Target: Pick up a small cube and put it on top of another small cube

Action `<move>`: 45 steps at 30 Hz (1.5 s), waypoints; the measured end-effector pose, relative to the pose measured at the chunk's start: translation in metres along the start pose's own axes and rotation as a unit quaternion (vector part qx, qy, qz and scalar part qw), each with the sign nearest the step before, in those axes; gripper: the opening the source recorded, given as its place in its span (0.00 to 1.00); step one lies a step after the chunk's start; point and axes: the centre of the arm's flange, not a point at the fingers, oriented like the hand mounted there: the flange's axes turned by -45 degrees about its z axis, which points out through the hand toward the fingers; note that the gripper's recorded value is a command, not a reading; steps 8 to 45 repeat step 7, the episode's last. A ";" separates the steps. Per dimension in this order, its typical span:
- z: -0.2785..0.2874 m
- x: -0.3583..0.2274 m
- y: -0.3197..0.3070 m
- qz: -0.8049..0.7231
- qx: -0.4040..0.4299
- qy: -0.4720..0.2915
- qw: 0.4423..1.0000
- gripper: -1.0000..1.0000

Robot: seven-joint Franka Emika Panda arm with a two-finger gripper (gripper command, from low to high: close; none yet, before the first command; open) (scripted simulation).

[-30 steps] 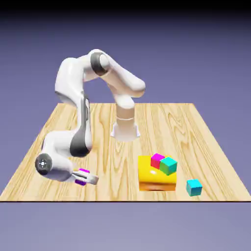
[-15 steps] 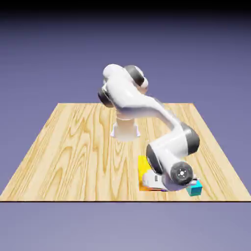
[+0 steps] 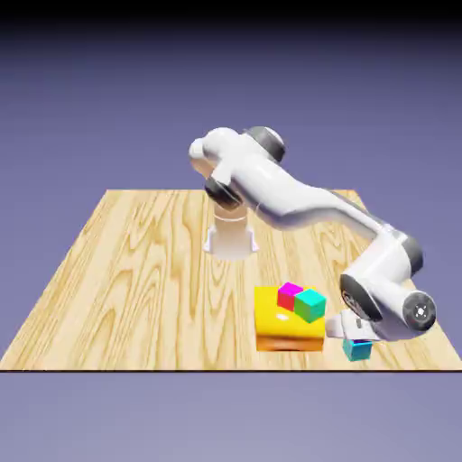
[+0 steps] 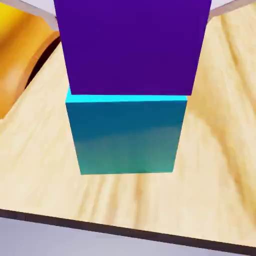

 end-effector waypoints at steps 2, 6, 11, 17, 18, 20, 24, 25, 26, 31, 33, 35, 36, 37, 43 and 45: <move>-0.018 -0.002 0.000 0.001 -0.001 0.000 1.000 1.00; -0.054 -0.011 0.000 0.000 0.000 0.000 1.000 1.00; -0.062 -0.014 0.000 0.000 0.000 0.000 1.000 1.00; -0.062 -0.014 0.000 0.000 0.000 0.000 1.000 1.00; -0.062 -0.014 0.000 0.000 0.000 0.000 1.000 1.00; -0.062 -0.014 0.000 0.000 0.000 0.000 1.000 1.00; -0.062 -0.014 0.000 0.000 0.000 0.000 1.000 1.00; -0.062 -0.014 0.000 0.000 0.000 0.000 1.000 1.00; -0.062 -0.014 0.000 0.000 0.000 0.000 1.000 1.00; -0.062 -0.014 0.000 0.000 0.000 0.000 1.000 1.00; -0.062 -0.014 0.000 0.000 0.000 0.000 1.000 1.00; -0.062 -0.014 0.000 0.000 0.000 0.000 1.000 1.00; -0.062 -0.014 0.000 0.000 0.000 0.000 1.000 1.00; -0.062 -0.014 0.000 0.000 0.000 0.000 1.000 1.00; -0.062 -0.014 0.000 0.000 0.000 0.000 1.000 1.00; -0.062 -0.014 0.000 0.000 0.000 0.000 1.000 1.00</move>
